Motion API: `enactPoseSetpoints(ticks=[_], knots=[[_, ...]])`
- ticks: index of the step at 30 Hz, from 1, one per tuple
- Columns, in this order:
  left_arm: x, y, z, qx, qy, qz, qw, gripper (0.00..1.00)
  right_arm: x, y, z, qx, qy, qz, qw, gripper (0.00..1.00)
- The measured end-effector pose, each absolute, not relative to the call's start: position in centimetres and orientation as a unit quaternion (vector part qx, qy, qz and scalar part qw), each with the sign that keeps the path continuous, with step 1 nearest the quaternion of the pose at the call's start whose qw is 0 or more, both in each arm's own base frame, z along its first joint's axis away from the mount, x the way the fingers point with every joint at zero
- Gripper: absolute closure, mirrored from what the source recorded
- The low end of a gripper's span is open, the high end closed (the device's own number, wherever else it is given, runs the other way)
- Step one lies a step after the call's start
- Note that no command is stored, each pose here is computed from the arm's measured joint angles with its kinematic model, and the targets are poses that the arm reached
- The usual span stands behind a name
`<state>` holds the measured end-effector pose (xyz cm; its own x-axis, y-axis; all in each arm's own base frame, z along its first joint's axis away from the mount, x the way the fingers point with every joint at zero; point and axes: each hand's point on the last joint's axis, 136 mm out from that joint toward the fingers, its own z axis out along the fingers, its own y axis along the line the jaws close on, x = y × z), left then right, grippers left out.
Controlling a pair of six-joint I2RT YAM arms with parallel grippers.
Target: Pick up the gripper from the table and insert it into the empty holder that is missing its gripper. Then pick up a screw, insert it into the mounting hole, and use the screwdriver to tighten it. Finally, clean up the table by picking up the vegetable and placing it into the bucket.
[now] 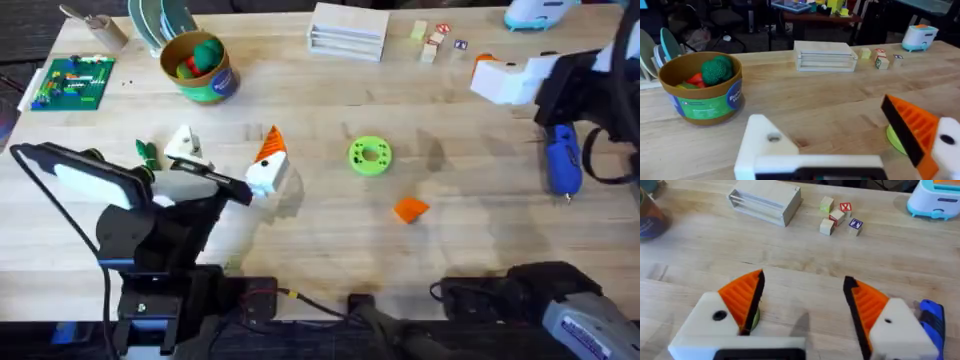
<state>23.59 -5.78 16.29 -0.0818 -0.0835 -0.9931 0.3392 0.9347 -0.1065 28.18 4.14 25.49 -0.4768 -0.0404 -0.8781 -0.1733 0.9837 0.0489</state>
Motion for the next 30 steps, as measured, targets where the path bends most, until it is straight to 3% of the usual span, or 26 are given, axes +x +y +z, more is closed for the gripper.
enactPoseSetpoints(ticks=[14,30], knots=[[23.3,-6.4,16.3,0.102,0.716,-0.171,0.669,0.008,28.2,4.1,25.5,-0.062,0.857,0.065,0.508,0.010],[16.6,-14.4,16.0,0.295,0.662,-0.383,0.573,0.008,28.2,4.1,25.5,-0.062,0.857,0.066,0.508,0.010]])
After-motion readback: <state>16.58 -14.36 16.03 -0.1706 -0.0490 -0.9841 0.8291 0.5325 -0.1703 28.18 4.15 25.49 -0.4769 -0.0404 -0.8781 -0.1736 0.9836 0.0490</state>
